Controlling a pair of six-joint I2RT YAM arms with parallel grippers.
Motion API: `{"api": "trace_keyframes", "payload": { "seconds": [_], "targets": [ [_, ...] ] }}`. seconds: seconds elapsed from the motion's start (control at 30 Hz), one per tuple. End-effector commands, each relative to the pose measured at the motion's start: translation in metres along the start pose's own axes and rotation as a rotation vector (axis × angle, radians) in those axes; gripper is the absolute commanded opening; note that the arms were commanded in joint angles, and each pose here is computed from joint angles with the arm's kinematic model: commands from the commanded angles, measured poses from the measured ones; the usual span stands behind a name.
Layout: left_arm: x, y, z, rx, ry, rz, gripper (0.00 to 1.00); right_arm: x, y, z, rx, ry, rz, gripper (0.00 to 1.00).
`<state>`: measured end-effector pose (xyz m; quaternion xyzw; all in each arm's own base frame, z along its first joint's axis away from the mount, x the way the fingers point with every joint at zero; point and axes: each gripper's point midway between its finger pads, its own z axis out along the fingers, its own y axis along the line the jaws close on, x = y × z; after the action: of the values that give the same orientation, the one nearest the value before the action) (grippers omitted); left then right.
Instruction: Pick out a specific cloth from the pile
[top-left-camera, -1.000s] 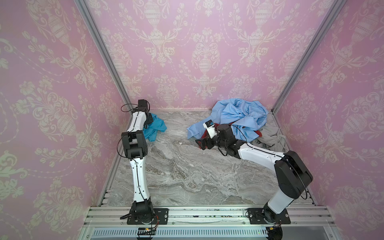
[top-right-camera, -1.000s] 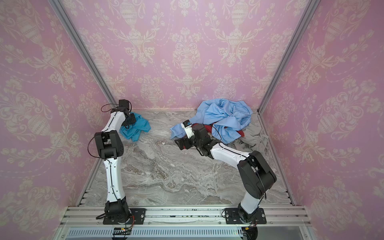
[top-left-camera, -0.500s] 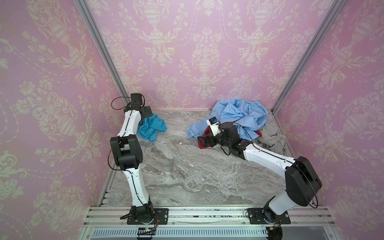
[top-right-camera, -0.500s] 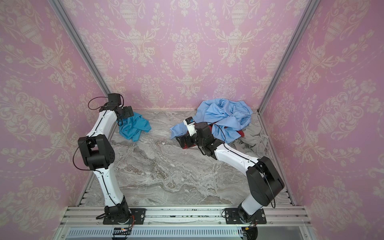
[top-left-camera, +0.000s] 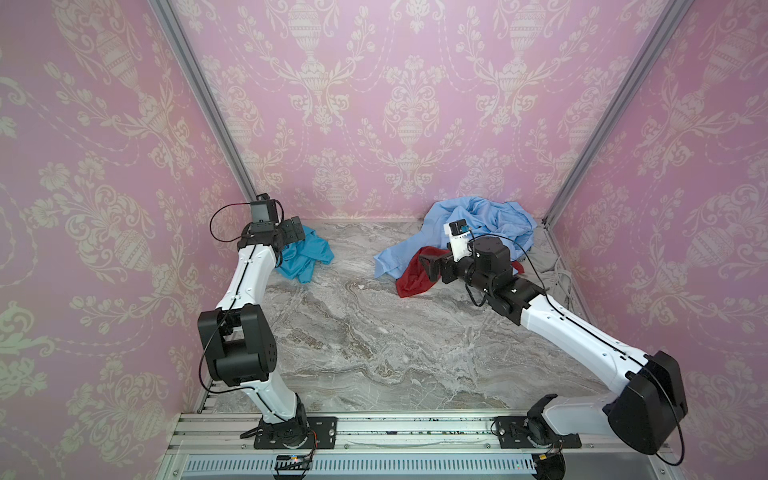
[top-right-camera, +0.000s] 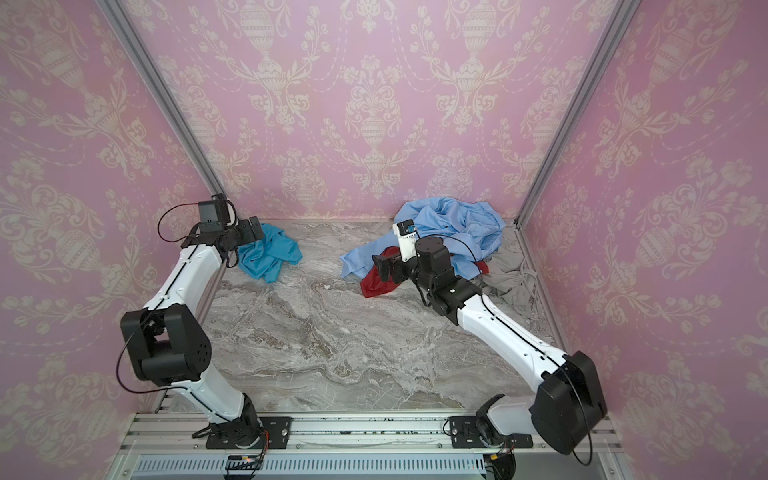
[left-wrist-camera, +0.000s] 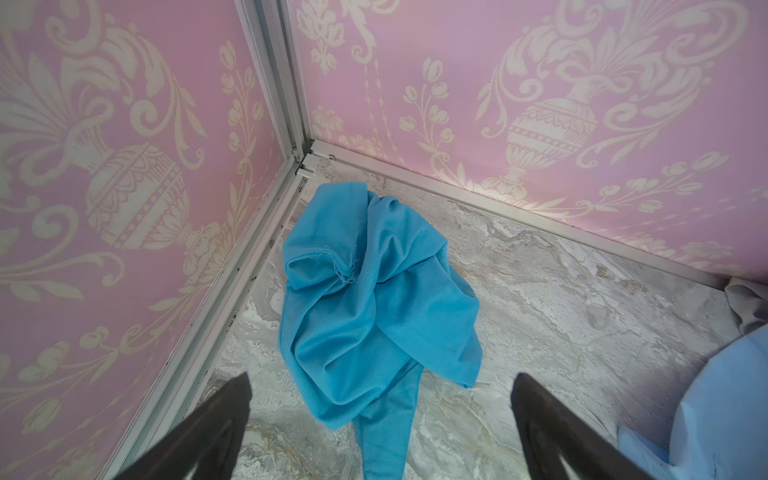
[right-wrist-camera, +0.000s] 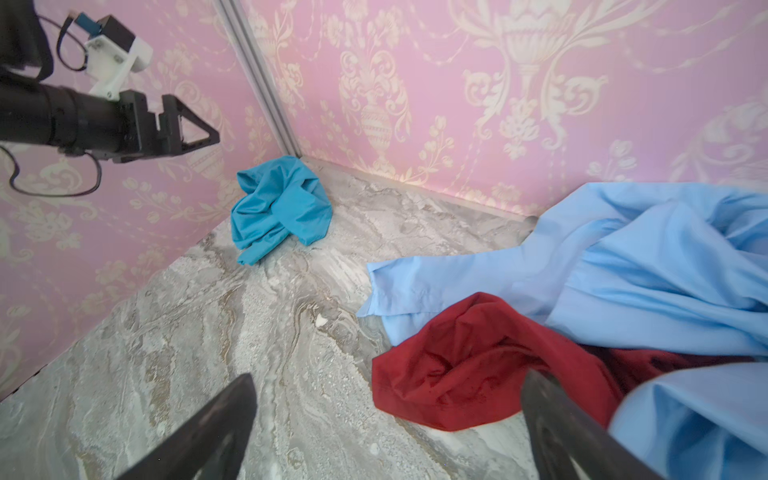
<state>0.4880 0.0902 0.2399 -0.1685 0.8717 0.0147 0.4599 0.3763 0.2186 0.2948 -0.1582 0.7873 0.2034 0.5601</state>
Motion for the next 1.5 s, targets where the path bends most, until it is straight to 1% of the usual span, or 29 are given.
{"api": "trace_keyframes", "payload": {
  "seconds": [0.0,0.07,0.2,0.27,0.4,0.53,0.63,0.77,0.93,0.97,1.07,1.2,1.37,1.47],
  "targets": [
    [-0.008,-0.026,-0.028,0.099,-0.095,0.054,0.99,0.007,-0.032,-0.022,0.109,-0.005,-0.007,1.00],
    [-0.001,-0.032,-0.040,0.111,-0.110,0.072,0.99,0.007,-0.046,-0.034,0.157,-0.024,-0.009,1.00],
    [0.018,-0.045,-0.061,0.165,-0.136,0.094,0.99,0.013,-0.067,-0.058,0.260,-0.046,-0.060,1.00],
    [0.028,-0.049,-0.068,0.174,-0.143,0.115,0.99,0.015,-0.076,-0.067,0.296,-0.062,-0.065,1.00],
    [0.049,-0.050,-0.081,0.204,-0.163,0.100,0.99,0.024,-0.088,-0.080,0.338,-0.088,-0.063,1.00],
    [0.072,-0.052,-0.085,0.229,-0.160,0.103,0.99,0.029,-0.095,-0.090,0.361,-0.134,-0.065,1.00],
    [0.088,-0.058,-0.082,0.245,-0.139,0.130,0.99,0.037,-0.104,-0.094,0.388,-0.153,-0.065,1.00],
    [0.099,-0.061,-0.076,0.260,-0.130,0.134,0.99,0.046,-0.118,-0.096,0.416,-0.162,-0.050,1.00],
    [0.118,-0.054,-0.060,0.228,-0.118,0.128,0.99,0.062,-0.133,-0.097,0.441,-0.166,-0.040,1.00],
    [0.129,-0.050,-0.054,0.219,-0.105,0.137,0.99,0.066,-0.136,-0.096,0.443,-0.166,-0.038,1.00],
    [0.146,-0.043,-0.043,0.194,-0.107,0.171,0.99,0.078,-0.146,-0.092,0.453,-0.145,-0.022,1.00],
    [0.162,-0.028,-0.028,0.118,-0.100,0.213,0.99,0.096,-0.157,-0.079,0.448,-0.115,0.001,1.00],
    [0.175,-0.021,-0.015,0.096,-0.118,0.221,0.99,0.126,-0.184,-0.065,0.487,-0.051,0.044,1.00],
    [0.183,-0.021,-0.008,0.101,-0.129,0.238,0.99,0.137,-0.203,-0.061,0.513,-0.033,0.084,1.00]
  ]
}}
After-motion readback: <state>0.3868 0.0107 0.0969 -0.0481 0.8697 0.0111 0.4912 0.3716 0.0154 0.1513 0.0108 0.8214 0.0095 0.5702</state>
